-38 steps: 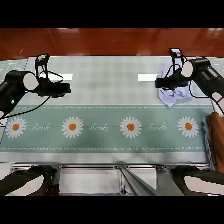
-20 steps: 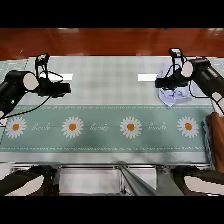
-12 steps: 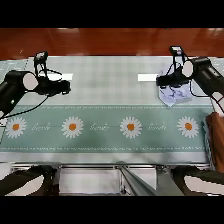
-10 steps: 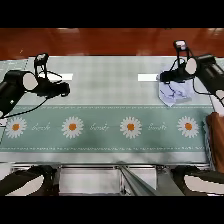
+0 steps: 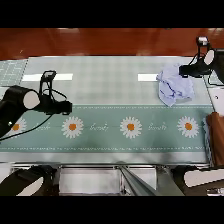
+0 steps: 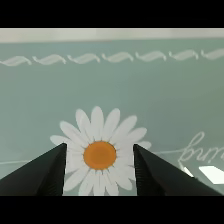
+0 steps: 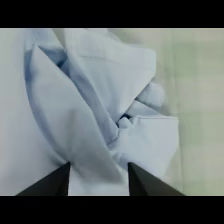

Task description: Fold the shirts.

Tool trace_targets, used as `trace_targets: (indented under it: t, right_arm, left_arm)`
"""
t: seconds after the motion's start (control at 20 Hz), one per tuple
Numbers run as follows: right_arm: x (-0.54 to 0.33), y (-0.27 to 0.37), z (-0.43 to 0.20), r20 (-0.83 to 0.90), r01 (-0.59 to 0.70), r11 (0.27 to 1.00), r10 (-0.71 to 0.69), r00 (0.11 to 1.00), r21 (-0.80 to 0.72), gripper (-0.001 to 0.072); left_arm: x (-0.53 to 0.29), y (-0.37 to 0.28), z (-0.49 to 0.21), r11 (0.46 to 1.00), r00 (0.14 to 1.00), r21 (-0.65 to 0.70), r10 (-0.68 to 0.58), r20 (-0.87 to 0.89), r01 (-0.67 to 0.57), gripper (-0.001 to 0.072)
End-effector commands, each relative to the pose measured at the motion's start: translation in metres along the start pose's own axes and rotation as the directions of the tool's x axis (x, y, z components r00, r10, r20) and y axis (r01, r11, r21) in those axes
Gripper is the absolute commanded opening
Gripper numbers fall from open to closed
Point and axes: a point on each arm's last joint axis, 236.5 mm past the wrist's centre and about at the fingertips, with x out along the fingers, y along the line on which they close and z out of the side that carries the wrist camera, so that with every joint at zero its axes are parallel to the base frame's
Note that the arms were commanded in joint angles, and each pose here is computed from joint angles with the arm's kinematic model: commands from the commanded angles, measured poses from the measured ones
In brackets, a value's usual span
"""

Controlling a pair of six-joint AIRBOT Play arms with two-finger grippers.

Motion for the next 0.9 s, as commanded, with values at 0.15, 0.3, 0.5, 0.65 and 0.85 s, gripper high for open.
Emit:
trace_targets:
  t: [0.15, 0.3, 0.5, 0.65, 0.85]
  right_arm:
    - [0.058, 0.022, -0.035, -0.134, -0.087, 0.996, 0.088, 0.987, 0.017, 0.0412]
    - [0.058, 0.029, -0.039, -0.151, -0.100, 0.995, 0.101, 0.983, 0.018, 0.0285]
    - [0.039, 0.048, -0.054, -0.222, -0.187, 0.982, 0.188, 0.957, 0.025, 0.0029]
    - [-0.015, 0.042, -0.019, -0.097, -0.185, 0.983, 0.185, 0.978, 0.011, 0.0029]
    - [-0.156, 0.052, 0.063, 0.231, -0.222, 0.972, 0.235, 0.944, -0.080, 0.0029]
  left_arm:
    - [0.008, -0.017, -0.013, 1.000, 1.000, -0.010, -0.020, 0.004, 0.020, 0.0507]
    - [0.008, -0.023, 0.000, 0.999, 0.997, -0.025, -0.039, 0.059, 0.040, 0.0508]
    - [0.000, -0.005, 0.007, 0.999, 0.994, 0.000, 0.032, 0.101, -0.032, 0.0507]
    - [-0.023, 0.028, 0.012, 0.993, 0.982, -0.053, 0.113, 0.149, -0.106, 0.0507]
    - [-0.062, 0.042, 0.020, 0.987, 0.960, -0.145, 0.108, 0.260, -0.071, 0.0507]
